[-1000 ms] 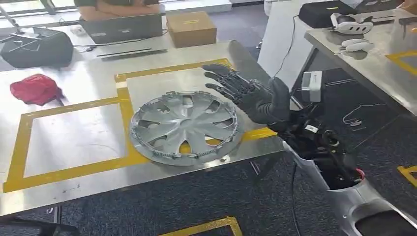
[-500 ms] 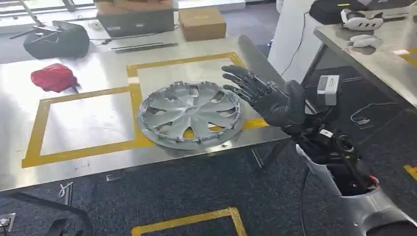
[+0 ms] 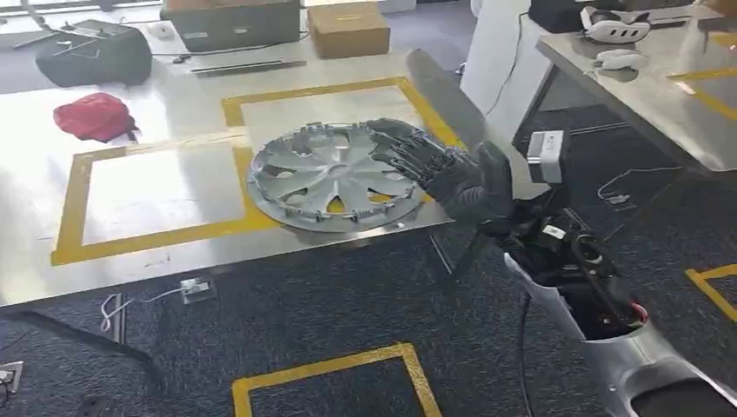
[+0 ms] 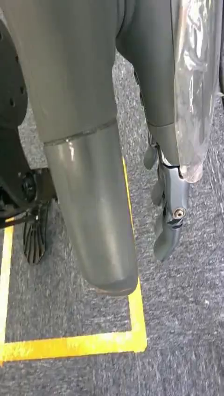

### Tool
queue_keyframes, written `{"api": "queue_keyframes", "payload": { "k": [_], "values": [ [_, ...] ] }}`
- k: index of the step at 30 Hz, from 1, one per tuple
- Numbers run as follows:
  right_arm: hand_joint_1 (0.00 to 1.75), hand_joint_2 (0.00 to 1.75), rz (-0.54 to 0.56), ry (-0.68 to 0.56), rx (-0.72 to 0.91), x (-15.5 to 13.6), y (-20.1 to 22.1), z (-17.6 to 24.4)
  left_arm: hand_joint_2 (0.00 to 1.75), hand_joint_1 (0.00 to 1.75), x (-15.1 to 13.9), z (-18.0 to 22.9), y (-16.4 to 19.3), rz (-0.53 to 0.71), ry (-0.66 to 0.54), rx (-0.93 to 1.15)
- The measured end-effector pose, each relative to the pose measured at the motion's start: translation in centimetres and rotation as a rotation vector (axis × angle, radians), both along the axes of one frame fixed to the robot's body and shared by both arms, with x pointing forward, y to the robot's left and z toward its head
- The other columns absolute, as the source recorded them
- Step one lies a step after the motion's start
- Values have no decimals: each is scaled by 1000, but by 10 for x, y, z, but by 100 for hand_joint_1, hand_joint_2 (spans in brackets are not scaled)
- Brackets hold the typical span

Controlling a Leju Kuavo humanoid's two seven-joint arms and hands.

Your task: Take the parts from the cabinet and place them on the table.

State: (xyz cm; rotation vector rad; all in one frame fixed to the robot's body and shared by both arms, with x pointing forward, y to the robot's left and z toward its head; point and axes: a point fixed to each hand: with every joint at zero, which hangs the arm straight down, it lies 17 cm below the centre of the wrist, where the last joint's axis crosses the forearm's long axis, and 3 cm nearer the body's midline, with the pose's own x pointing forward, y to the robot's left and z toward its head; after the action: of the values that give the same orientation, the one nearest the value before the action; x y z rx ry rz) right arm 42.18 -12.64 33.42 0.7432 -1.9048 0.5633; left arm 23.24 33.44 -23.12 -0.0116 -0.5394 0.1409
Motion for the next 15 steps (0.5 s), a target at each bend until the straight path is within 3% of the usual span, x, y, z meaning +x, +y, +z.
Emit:
{"api": "queue_keyframes", "payload": {
  "k": [15],
  "values": [
    [0,0,-21,22,28,1,-5,8,0,0,-3,-1,-5,-27,3,0]
  ]
}}
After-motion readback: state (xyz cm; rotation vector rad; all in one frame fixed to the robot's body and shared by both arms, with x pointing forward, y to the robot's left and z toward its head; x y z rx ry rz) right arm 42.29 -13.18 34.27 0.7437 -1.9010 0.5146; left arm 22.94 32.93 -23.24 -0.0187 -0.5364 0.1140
